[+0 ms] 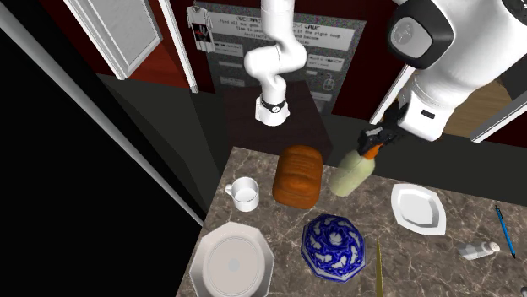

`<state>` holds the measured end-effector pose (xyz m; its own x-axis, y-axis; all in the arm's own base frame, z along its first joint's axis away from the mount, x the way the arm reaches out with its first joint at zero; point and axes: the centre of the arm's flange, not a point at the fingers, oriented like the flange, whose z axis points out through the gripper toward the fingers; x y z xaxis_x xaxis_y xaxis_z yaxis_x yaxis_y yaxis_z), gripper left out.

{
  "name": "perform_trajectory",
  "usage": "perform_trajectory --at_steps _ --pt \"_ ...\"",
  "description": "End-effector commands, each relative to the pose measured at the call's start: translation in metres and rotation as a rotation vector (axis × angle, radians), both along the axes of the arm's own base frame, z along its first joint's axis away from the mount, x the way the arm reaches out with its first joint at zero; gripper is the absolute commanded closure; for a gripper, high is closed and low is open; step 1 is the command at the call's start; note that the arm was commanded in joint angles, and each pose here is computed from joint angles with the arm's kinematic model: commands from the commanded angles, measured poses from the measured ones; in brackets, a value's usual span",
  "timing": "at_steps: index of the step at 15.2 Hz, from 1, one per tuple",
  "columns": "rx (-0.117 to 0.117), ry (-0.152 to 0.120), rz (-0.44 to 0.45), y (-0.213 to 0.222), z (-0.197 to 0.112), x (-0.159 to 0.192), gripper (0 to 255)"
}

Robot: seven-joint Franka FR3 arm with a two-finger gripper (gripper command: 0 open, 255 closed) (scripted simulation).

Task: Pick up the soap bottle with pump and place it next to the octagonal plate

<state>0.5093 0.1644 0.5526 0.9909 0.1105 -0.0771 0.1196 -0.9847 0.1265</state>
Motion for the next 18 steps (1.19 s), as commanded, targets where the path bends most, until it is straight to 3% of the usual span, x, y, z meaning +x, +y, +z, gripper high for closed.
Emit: perform_trajectory --at_steps 1,6,18 --pt "0.001 -0.001 -0.001 0.024 -0.016 0.011 255" --pt "0.001 -0.001 -0.001 0.078 -0.049 0.040 255" --pt "0.001 -0.001 -0.001 0.078 -0.112 0.040 255"
